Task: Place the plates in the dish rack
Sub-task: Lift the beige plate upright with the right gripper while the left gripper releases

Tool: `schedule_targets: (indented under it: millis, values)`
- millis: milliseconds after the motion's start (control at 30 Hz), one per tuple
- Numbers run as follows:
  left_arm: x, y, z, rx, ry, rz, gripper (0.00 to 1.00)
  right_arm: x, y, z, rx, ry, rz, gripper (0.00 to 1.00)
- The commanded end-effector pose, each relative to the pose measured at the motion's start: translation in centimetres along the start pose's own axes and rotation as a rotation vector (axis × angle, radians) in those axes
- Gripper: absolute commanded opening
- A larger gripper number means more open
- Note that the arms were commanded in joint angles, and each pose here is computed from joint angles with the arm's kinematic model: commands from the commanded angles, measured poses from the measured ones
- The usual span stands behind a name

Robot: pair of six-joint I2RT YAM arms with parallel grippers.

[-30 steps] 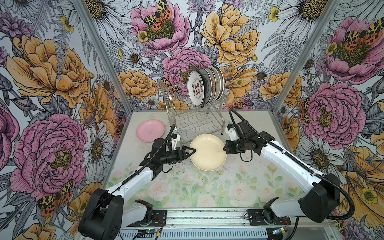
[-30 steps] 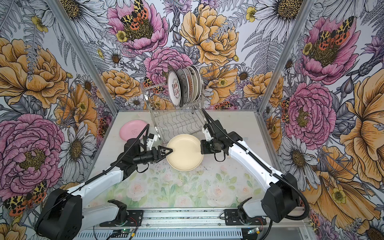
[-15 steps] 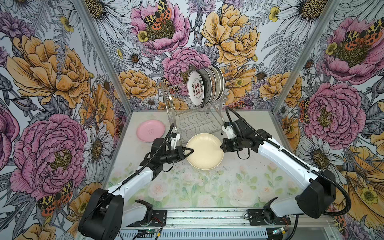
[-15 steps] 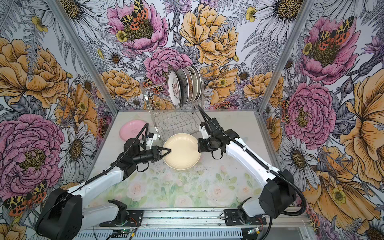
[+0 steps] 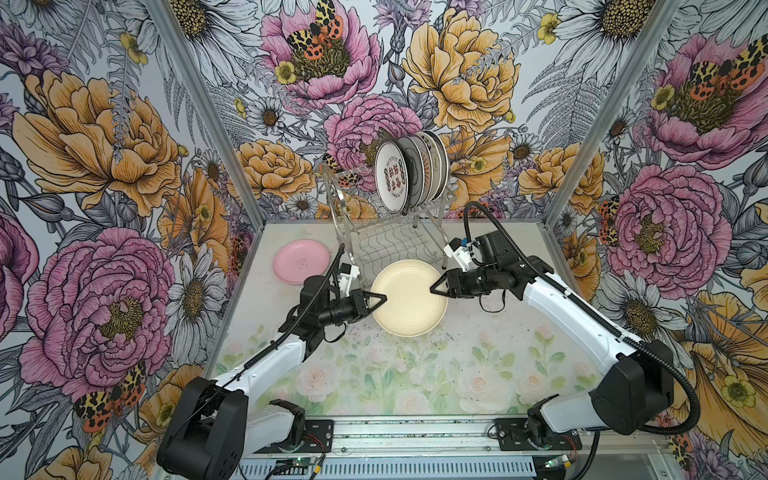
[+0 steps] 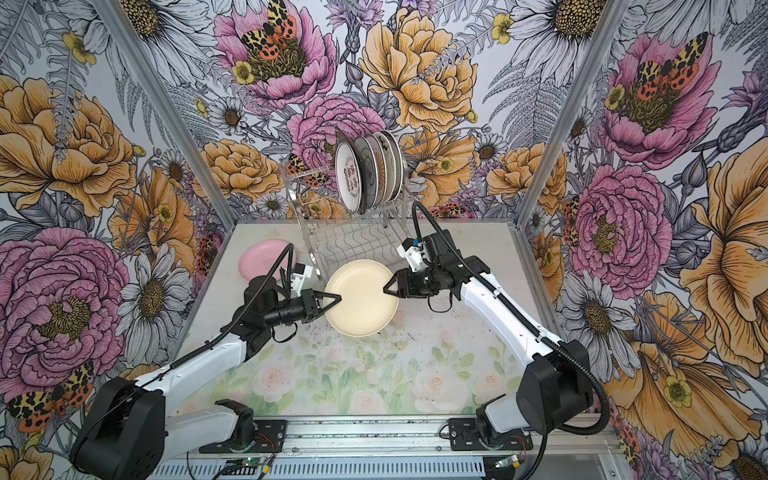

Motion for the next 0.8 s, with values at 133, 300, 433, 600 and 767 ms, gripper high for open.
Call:
schedule_targets:
  millis: [133,300,433,600,767]
  values:
    - [-0.1,-1.2,0.9,0.051,-0.022,-0.059,0.0,0.4,1.8,-0.1,-0.014,0.073,0.188,0.42]
    - [0.1,-1.1,0.9,0.051,-0.015,-0.06,0.0,0.7,2.0,0.0,-0.012,0.087,0.205,0.27]
    - [0.2,-1.2,0.9,0.052,-0.013,-0.061,0.0,0.8,2.1,0.2,-0.009,0.091,0.207,0.16]
    - [0.2,-1.1,0.9,0.047,-0.015,-0.054,0.17,0.5,2.1,0.5,-0.017,0.06,0.185,0.01]
    - [-0.7,-1.0,0.8,0.045,-0.03,-0.018,0.6,-0.6,2.4,0.9,-0.028,-0.023,0.128,0.0]
Point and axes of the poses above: each gripper's point midway between its finger pads, its own x axis out along the fingers, its own y axis along the line the jaws close on, z = x × y, the point moved 7 cm from there along -x, back along the fingers, and after that the axes turned 15 degrees about x, right-handed, at the moved point
